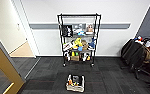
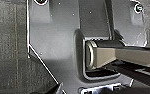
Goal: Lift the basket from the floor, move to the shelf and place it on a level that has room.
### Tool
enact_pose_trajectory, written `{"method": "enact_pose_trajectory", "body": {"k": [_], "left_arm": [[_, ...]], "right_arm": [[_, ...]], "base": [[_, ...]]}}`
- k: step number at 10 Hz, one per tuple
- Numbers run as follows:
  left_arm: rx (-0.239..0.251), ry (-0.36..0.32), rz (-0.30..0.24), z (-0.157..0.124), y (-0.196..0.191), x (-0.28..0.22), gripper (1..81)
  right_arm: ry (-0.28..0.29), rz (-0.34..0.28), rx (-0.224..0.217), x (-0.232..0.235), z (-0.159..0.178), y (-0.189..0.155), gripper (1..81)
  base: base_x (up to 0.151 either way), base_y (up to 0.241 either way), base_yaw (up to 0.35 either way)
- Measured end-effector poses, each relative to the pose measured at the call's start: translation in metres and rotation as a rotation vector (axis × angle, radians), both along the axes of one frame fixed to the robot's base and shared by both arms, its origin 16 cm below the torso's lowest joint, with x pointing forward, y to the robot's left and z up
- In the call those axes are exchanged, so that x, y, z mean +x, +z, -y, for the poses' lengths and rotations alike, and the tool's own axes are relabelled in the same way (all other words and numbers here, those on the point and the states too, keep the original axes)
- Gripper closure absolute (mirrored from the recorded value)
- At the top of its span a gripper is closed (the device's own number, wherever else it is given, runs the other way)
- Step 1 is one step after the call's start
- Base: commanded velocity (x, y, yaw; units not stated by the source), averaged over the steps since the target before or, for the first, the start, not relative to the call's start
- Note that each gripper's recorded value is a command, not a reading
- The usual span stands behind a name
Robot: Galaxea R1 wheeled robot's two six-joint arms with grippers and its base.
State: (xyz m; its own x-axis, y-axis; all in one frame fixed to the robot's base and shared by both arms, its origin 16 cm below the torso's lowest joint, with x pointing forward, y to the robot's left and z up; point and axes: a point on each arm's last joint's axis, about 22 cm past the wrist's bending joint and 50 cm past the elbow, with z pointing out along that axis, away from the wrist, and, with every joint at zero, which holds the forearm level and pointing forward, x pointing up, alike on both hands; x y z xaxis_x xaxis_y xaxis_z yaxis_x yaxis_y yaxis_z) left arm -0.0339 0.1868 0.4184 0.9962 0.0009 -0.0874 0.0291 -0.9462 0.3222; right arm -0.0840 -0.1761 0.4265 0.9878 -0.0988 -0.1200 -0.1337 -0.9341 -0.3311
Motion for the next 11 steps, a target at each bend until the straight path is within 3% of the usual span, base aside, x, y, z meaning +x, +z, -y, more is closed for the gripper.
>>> {"method": "enact_pose_trajectory", "body": {"k": [6,8,11], "left_arm": [[-0.003,-0.001,-0.005,0.002,0.0,-0.003,1.0],[-0.003,0.003,0.02,0.002,-0.001,0.015,1.0],[-0.003,-0.001,-0.016,0.002,0.001,-0.009,1.0]], "right_arm": [[-0.002,-0.004,-0.008,-0.003,0.004,0.0,1.0],[-0.005,0.015,-0.008,0.012,0.004,-0.002,1.0],[0.0,-0.008,-0.009,-0.004,0.004,0.0,1.0]], "base": [[0.14,0.0,0.0],[0.146,0.0,0.0],[0.146,0.0,0.0]]}}
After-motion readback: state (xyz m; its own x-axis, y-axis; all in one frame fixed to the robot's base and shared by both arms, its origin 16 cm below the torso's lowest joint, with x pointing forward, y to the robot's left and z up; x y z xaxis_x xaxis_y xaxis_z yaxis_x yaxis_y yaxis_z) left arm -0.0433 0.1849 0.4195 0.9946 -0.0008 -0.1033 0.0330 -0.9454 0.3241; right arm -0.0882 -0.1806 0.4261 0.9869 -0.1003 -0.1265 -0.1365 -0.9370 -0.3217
